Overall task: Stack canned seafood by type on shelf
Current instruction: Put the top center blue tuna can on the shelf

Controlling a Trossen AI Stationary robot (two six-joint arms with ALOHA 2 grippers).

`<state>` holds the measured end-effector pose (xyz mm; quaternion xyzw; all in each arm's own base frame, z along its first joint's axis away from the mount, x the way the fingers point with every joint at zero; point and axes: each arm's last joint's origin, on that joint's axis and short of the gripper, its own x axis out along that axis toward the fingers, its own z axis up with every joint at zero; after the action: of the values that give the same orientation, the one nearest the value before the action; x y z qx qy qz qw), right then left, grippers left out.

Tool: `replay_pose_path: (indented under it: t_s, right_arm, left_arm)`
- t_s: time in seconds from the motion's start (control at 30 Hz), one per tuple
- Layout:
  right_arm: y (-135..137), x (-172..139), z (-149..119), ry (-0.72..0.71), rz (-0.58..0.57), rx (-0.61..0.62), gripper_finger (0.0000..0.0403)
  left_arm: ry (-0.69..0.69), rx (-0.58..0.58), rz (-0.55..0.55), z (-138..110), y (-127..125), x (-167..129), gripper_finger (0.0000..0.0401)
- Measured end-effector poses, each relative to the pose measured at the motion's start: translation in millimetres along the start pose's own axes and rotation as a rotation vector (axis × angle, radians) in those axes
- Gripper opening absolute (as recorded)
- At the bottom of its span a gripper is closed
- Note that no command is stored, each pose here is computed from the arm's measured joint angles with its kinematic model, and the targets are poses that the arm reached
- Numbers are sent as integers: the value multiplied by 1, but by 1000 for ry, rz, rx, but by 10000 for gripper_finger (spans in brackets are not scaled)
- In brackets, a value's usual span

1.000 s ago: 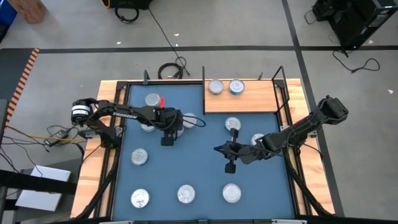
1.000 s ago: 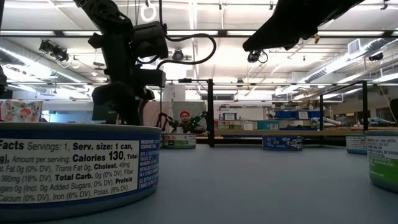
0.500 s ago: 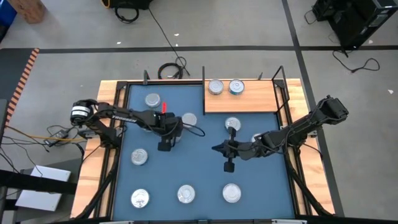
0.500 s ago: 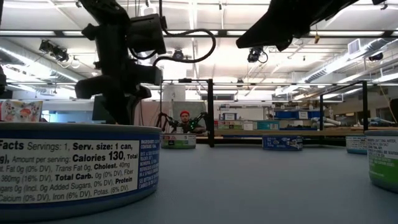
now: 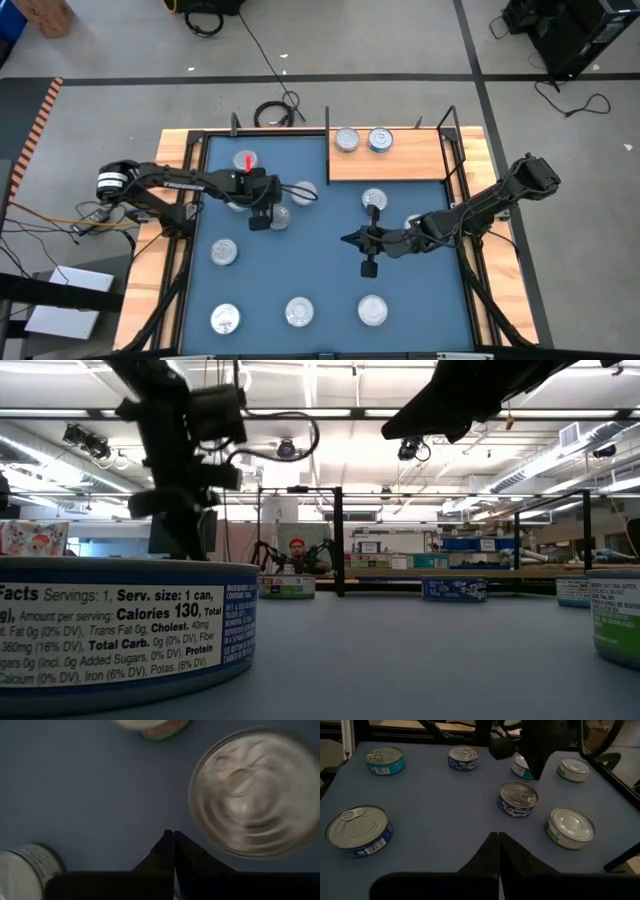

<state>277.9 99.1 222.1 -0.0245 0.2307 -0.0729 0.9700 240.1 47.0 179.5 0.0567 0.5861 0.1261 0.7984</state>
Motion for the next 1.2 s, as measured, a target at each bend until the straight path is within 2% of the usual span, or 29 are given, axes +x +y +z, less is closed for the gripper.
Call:
replay_pose_path:
  t_s: [0.3, 0.63, 1.2]
  right_arm:
    - [4, -2, -1, -2, 10, -7, 5]
    - [4, -2, -1, -4, 7, -4, 6]
    - [5, -2, -1, 4, 33, -5, 7]
  left_arm:
    - [-56, -39, -54, -19, -10, 24, 7]
    - [-208, -33, -170, -6, -38, 17, 7]
    - [-395, 3, -259, 9, -71, 5, 7]
